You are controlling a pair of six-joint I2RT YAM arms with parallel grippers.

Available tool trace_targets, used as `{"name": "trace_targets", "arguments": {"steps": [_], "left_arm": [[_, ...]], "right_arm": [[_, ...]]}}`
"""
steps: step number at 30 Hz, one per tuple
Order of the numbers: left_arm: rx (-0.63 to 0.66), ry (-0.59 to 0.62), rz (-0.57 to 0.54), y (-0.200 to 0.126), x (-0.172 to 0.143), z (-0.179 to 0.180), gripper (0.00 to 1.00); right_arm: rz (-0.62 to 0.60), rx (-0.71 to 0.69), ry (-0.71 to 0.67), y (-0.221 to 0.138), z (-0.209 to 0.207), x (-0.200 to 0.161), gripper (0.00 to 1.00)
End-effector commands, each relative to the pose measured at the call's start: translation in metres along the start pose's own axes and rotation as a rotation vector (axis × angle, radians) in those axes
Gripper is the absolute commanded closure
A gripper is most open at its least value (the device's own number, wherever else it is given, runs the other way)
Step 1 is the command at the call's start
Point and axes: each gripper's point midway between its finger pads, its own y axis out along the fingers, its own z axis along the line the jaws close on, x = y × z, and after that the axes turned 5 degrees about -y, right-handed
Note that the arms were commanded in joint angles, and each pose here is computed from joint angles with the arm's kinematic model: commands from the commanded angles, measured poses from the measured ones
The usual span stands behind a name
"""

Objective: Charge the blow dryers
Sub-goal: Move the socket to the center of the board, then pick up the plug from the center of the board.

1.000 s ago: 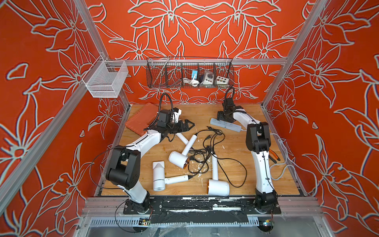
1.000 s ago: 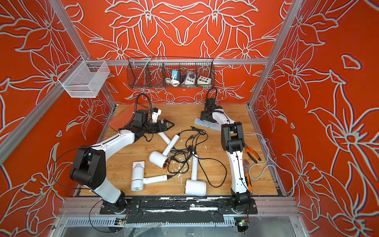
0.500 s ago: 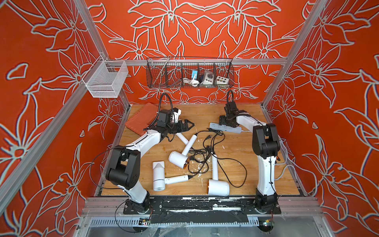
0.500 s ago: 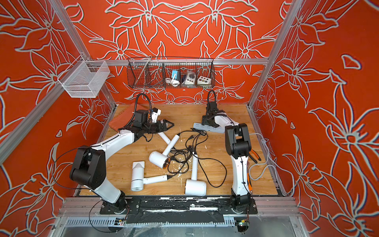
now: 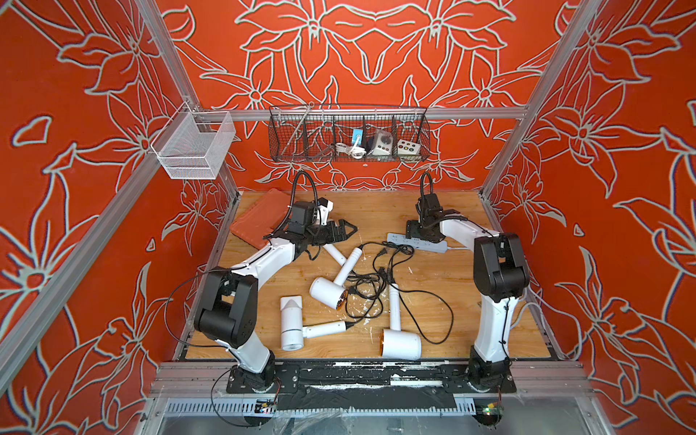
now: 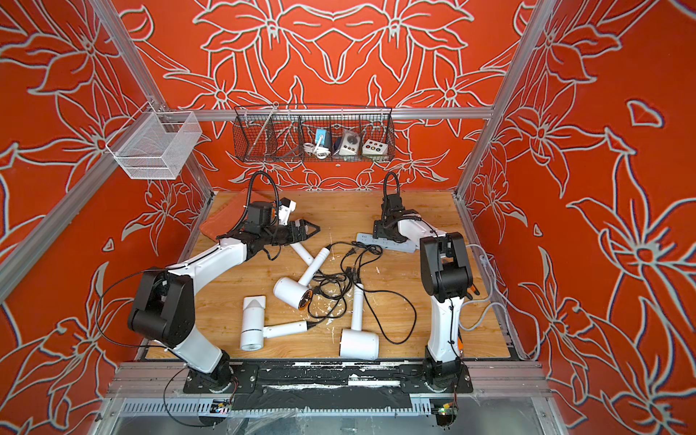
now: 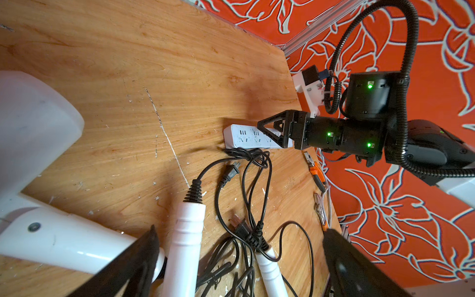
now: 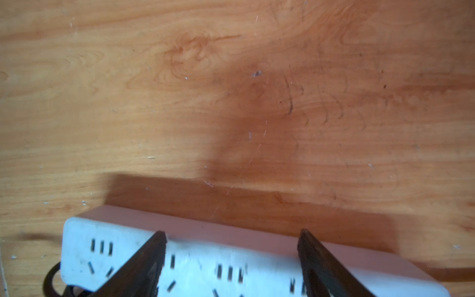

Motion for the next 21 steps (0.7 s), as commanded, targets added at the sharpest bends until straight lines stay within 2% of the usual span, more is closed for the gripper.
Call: {"name": "trace_targets", "arguments": {"steps": [1,5,8,15,21], "left_arm": [[-0.029,0.027,-0.015,-0.005,0.008,-0.012,0.01],[-0.021,0.028,-0.013,-0.004,0.007,-0.009,0.02],[-0.017,0.030,-0.010,-0.003,0.007,-0.008,0.02],[-0.021,0.019,0.000,0.000,0.005,-0.006,0.01],[-0.008,0.010,0.014,0.003,0.002,0.000,0.01]], "right_arm": [[0.016,-0.058,-0.024,-0.017,-0.009,0.008,0.17],[-0.031,-0.066,-0.019,-0.039,-0.009,0.026,0.17],[-0.069,-0.002,-0.014,-0.057,0.003,0.024,0.19],[-0.051,0.153,-0.129,-0.071,0.062,-0.011,0.25],[0.032,0.242,-0.141,-0.054,0.098,-0.039,0.30]]}}
